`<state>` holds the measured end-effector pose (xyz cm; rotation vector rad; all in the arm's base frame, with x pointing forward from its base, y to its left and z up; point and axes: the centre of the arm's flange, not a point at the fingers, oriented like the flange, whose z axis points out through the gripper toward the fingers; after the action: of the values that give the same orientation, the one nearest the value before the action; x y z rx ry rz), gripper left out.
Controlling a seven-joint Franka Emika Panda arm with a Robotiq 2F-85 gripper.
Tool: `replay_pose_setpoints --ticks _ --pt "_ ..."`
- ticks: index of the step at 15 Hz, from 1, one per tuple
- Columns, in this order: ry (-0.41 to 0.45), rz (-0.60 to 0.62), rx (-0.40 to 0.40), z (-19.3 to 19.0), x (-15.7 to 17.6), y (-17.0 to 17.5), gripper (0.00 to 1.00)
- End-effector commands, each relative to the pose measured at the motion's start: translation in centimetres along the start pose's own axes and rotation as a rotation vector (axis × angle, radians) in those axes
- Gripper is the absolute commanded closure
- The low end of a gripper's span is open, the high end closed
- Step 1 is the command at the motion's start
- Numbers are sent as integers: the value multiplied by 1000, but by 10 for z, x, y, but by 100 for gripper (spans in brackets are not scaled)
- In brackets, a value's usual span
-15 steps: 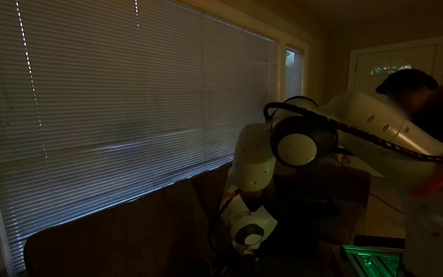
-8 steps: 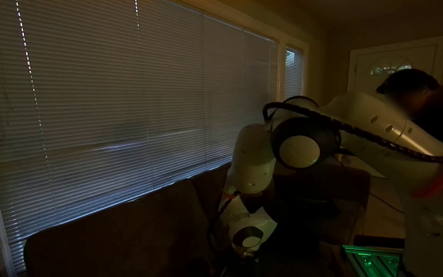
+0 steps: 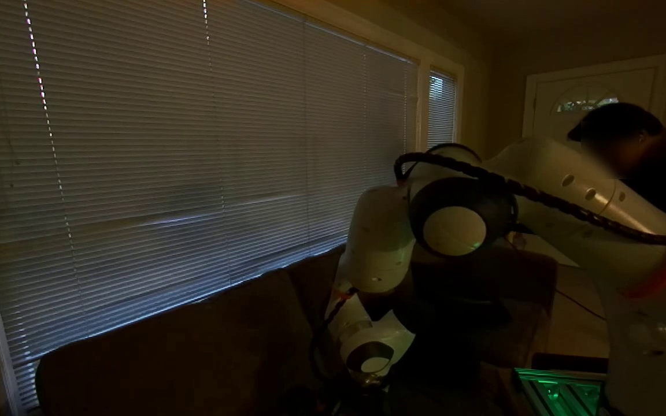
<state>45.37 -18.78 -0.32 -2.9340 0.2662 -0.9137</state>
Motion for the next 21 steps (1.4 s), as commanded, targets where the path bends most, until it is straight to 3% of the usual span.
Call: replay_pose_setpoints --ticks 1,13,21 --pt "-13 -21 -58 4 -1 -6 99" --pt "-70 -101 -163 3 4 -24 99" --pt "-124 -156 -276 0 9 -35 99"
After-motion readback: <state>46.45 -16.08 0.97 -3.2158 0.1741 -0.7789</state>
